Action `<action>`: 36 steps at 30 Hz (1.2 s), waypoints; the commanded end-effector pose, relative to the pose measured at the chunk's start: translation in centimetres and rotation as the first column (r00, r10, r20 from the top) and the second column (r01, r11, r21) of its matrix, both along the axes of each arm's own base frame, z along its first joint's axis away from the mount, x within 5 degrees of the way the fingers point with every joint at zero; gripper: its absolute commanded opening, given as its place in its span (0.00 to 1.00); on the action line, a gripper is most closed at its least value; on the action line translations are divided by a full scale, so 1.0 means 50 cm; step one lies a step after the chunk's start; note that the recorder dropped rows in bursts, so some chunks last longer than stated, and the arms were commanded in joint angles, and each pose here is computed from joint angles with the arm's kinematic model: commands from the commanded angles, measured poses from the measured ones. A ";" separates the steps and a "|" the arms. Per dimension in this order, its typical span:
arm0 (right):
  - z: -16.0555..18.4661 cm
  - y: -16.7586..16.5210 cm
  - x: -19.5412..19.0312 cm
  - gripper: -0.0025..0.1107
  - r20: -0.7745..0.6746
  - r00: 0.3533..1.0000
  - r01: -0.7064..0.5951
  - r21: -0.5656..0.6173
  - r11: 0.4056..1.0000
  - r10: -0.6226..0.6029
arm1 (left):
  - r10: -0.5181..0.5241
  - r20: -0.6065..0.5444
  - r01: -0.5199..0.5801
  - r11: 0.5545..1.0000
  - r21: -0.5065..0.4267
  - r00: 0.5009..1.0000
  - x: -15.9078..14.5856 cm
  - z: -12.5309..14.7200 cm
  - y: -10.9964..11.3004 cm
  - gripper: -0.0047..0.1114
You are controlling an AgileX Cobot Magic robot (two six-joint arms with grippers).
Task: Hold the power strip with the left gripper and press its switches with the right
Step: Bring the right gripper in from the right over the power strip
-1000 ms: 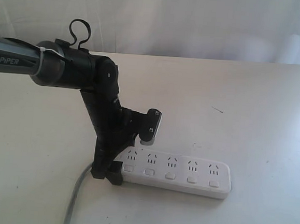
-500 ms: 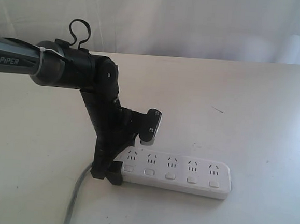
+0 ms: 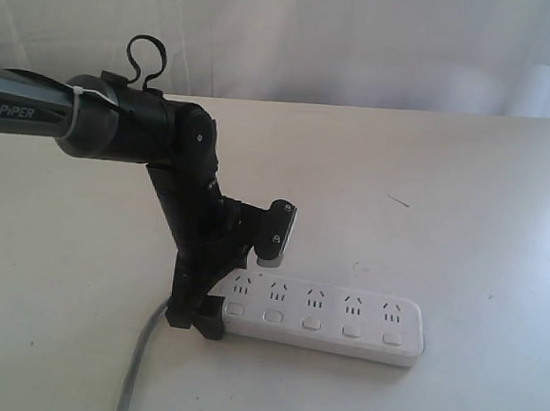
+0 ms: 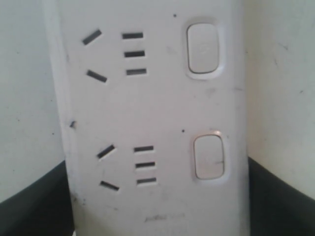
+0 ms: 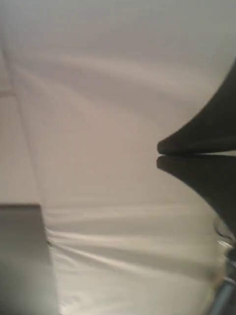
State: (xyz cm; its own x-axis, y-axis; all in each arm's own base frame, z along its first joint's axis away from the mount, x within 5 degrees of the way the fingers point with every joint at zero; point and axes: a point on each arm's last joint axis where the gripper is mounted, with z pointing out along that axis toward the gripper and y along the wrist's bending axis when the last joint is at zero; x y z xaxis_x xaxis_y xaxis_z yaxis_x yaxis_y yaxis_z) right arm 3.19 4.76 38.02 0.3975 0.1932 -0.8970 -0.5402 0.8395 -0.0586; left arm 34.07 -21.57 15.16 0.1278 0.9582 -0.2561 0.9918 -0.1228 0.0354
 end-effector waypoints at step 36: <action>-0.427 0.216 0.298 0.02 -0.874 0.437 -0.462 -0.420 0.781 -0.211 | -0.019 -0.093 0.022 0.999 0.039 0.995 -0.020 -0.030 0.004 0.04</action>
State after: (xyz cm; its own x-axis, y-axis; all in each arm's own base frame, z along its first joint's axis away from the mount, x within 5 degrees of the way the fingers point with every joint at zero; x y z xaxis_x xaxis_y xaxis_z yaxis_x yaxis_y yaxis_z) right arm 17.49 14.99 17.28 -0.5855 -0.4638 -0.6650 -0.6932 0.7117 0.1140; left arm 34.09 -21.57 15.16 0.1278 0.9581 -0.2564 0.9918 -0.1224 0.0369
